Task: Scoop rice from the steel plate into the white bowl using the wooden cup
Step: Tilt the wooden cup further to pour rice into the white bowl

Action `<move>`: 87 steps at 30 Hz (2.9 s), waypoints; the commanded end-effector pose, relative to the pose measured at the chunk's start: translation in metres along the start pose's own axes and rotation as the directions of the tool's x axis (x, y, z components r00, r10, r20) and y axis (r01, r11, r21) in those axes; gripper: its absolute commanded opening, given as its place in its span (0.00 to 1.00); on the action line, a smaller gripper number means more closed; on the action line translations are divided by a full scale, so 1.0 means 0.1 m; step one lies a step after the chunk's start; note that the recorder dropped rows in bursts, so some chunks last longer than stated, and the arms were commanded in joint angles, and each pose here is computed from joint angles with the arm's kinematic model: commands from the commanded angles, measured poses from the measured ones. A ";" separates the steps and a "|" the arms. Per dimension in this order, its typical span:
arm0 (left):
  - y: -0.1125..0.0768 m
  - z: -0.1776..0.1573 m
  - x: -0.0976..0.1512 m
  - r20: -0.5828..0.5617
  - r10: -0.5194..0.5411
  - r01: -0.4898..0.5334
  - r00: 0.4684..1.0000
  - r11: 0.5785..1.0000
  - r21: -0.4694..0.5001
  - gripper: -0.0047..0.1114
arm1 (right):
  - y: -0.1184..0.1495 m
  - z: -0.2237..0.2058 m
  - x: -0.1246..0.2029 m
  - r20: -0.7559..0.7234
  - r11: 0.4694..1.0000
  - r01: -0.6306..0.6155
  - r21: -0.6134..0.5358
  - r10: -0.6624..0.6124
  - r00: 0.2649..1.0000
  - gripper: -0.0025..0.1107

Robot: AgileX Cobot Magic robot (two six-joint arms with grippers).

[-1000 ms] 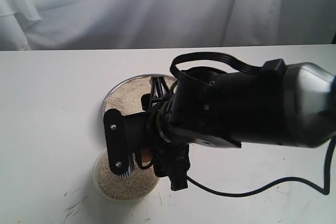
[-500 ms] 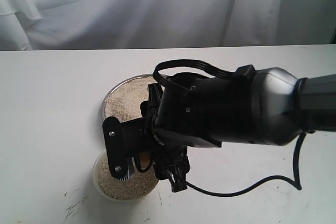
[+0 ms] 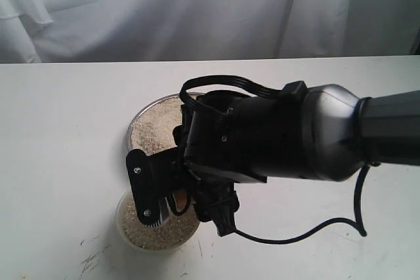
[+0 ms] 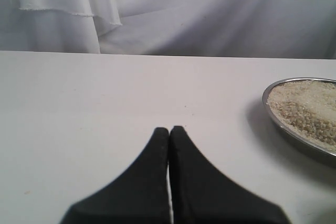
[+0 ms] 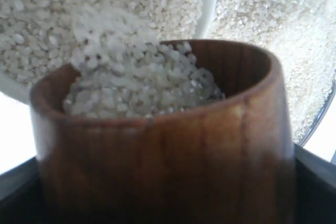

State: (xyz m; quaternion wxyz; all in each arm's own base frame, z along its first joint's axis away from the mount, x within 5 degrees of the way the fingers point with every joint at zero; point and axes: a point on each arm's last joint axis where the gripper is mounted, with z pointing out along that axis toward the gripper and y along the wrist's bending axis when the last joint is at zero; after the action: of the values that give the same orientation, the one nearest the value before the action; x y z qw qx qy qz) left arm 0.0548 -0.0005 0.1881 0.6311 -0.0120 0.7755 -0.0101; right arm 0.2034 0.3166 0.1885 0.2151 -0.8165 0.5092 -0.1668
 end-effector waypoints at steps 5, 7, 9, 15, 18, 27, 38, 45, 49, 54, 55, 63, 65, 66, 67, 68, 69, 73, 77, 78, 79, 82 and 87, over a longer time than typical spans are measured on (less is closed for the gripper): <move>0.00 0.00 0.01 0.007 -0.004 0.004 1.000 1.000 0.002 0.04 | -0.09 -0.03 -0.04 -0.006 0.999 0.041 0.025 -0.041 0.999 0.02; 0.00 0.00 0.01 0.007 -0.004 0.004 1.000 1.000 0.002 0.04 | -0.07 -0.02 -0.04 -0.020 0.998 0.059 0.023 -0.058 0.998 0.02; 0.00 0.00 0.01 0.007 -0.004 0.004 1.000 1.000 0.002 0.04 | -0.08 -0.01 -0.03 -0.038 0.996 0.081 0.029 -0.080 0.996 0.02; 0.00 0.00 0.01 0.007 -0.004 0.004 1.000 1.000 0.002 0.04 | -0.07 -0.01 -0.04 -0.050 0.995 0.096 0.028 -0.094 0.994 0.02; 0.00 0.00 0.01 0.007 -0.004 0.004 1.000 1.000 0.002 0.04 | -0.06 -0.03 -0.08 -0.051 0.992 0.123 0.041 -0.121 0.991 0.02; 0.00 0.00 0.01 0.007 -0.004 0.004 1.000 1.000 0.002 0.04 | -0.06 -0.04 -0.06 -0.079 0.988 0.149 0.044 -0.145 0.986 0.02; 0.00 0.00 0.01 0.007 -0.004 0.004 1.000 1.000 0.002 0.04 | -0.08 -0.06 -0.11 -0.099 0.975 0.198 0.103 -0.188 0.977 0.02; 0.00 0.00 0.01 0.007 -0.004 0.004 1.000 1.000 0.002 0.04 | -0.07 -0.08 -0.14 -0.101 0.970 0.216 0.113 -0.205 0.974 0.02; 0.00 0.00 0.01 0.007 -0.004 0.004 1.000 1.000 0.002 0.04 | -0.07 -0.09 -0.16 -0.103 0.967 0.228 0.118 -0.216 0.971 0.02; 0.00 0.00 0.01 0.007 -0.004 0.004 1.000 1.000 0.002 0.04 | -0.07 -0.09 -0.16 -0.108 0.964 0.234 0.129 -0.221 0.969 0.02; 0.00 0.00 0.01 0.007 -0.004 0.004 1.000 1.000 0.002 0.04 | -0.07 -0.09 -0.16 -0.109 0.963 0.237 0.131 -0.224 0.968 0.02; 0.00 0.00 0.01 0.007 -0.004 0.004 1.000 1.000 0.002 0.04 | -0.05 -0.07 -0.21 -0.130 0.949 0.285 0.137 -0.268 0.955 0.02; 0.00 0.00 0.01 0.007 -0.004 0.004 1.000 1.000 0.002 0.04 | -0.04 -0.05 -0.22 -0.143 0.941 0.308 0.142 -0.289 0.947 0.02; 0.00 0.00 0.01 0.007 -0.004 0.004 1.000 1.000 0.002 0.04 | -0.04 -0.04 -0.22 -0.145 0.940 0.311 0.139 -0.291 0.946 0.02; 0.00 0.00 0.01 0.007 -0.004 0.004 1.000 1.000 0.002 0.04 | -0.03 -0.02 -0.22 -0.149 0.941 0.312 0.133 -0.293 0.945 0.02; 0.00 0.00 0.01 0.007 -0.004 0.004 1.000 1.000 0.002 0.04 | -0.02 -0.01 -0.22 -0.155 0.941 0.313 0.128 -0.293 0.943 0.02; 0.00 0.00 0.01 0.007 -0.004 0.004 1.000 1.000 0.002 0.04 | -0.03 -0.01 -0.22 -0.160 0.940 0.315 0.128 -0.294 0.942 0.02; 0.00 0.00 0.01 0.007 -0.004 0.004 1.000 1.000 0.002 0.04 | -0.03 -0.01 -0.23 -0.169 0.934 0.331 0.135 -0.307 0.936 0.02; 0.00 0.00 0.01 0.007 -0.004 0.004 1.000 1.000 0.002 0.04 | -0.03 -0.02 -0.25 -0.176 0.926 0.348 0.143 -0.322 0.930 0.02; 0.00 0.00 0.01 0.007 -0.004 0.004 1.000 1.000 0.002 0.04 | -0.02 -0.03 -0.27 -0.177 0.922 0.359 0.147 -0.333 0.926 0.02; 0.00 0.00 0.01 0.007 -0.004 0.004 1.000 1.000 0.002 0.04 | -0.01 -0.03 -0.28 -0.177 0.920 0.362 0.149 -0.335 0.925 0.02; 0.00 0.00 0.01 0.007 -0.004 0.004 1.000 1.000 0.002 0.04 | -0.01 -0.05 -0.30 -0.195 0.907 0.389 0.158 -0.358 0.913 0.02; 0.00 0.00 0.01 0.007 -0.004 0.004 1.000 1.000 0.002 0.04 | 0.02 -0.07 -0.29 -0.235 0.906 0.399 0.141 -0.361 0.903 0.02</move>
State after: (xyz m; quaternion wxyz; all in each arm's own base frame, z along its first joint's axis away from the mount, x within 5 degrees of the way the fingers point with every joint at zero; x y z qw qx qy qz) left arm 0.0548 -0.0005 0.1881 0.6311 -0.0120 0.7755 -0.0101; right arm 0.1864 0.3403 0.1867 0.1987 -0.8599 0.3434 -0.3211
